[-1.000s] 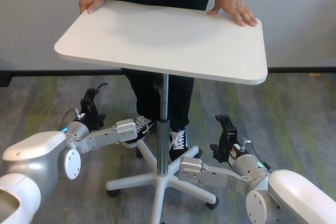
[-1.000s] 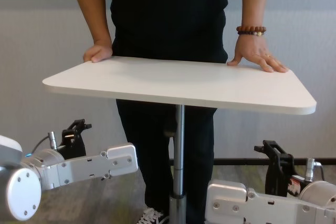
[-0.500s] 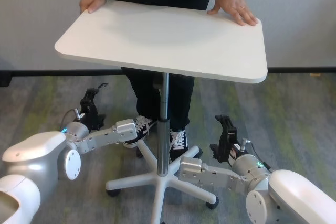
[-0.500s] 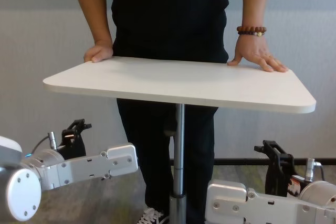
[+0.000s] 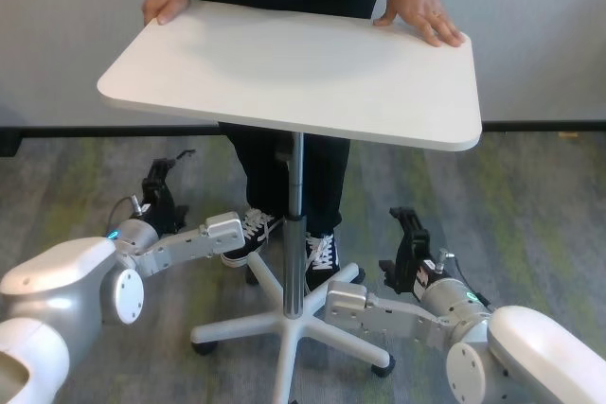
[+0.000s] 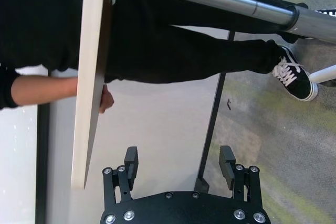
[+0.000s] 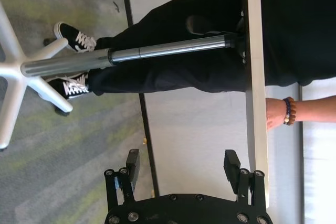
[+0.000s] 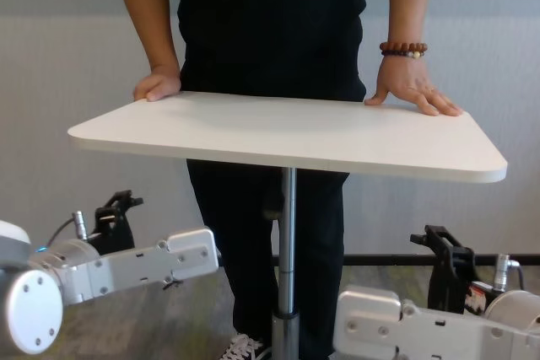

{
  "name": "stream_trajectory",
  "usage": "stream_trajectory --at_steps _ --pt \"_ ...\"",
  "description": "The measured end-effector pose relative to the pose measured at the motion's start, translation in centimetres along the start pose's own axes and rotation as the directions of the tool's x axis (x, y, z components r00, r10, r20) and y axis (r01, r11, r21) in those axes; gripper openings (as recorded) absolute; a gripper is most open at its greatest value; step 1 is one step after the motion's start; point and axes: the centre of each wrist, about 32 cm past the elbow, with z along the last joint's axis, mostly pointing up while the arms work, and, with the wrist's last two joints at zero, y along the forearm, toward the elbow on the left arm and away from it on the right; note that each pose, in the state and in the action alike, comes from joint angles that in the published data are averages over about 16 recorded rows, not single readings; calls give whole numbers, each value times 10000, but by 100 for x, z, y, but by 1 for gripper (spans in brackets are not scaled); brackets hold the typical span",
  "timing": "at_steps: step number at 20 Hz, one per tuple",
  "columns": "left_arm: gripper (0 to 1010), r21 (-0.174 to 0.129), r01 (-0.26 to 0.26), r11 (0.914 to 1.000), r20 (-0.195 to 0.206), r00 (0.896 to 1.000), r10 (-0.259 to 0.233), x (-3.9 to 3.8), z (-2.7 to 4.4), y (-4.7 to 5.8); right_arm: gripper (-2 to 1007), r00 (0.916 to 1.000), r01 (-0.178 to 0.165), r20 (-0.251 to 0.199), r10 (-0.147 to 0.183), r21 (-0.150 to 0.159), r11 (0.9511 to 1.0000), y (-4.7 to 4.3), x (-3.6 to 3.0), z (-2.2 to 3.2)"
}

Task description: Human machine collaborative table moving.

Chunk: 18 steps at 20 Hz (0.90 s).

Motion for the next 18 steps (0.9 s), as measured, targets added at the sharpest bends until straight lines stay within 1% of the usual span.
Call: stream_trajectory --at_steps 3,6,8,10,12,14,16,18 --pt "1000 114 -131 9998 -340 9993 135 6 -43 18 1001 9994 -9 -336 12 82 10000 -12 14 -45" --pt "1000 260 -307 9992 -811 9962 327 17 -102 48 1001 9967 -7 -816 24 200 9998 -30 36 -109" --pt "1000 368 -441 9983 -1191 9917 482 28 -149 76 1001 9926 7 -1210 29 297 9996 -45 54 -161" --pt "1000 470 -577 9972 -1597 9850 646 41 -197 110 1001 9864 37 -1641 29 401 9992 -62 75 -217" --pt "1000 564 -709 9959 -2028 9759 810 56 -246 152 1001 9778 83 -2094 26 510 9987 -81 98 -276" --pt "1000 642 -839 9944 -2475 9640 973 75 -293 200 1001 9664 147 -2570 17 622 9980 -102 123 -339" --pt "1000 700 -959 9929 -2931 9495 1124 97 -339 255 1001 9525 230 -3046 4 731 9971 -124 149 -400" --pt "1000 732 -1061 9917 -3358 9337 1247 120 -377 311 1001 9366 326 -3505 -14 832 9960 -146 176 -459"
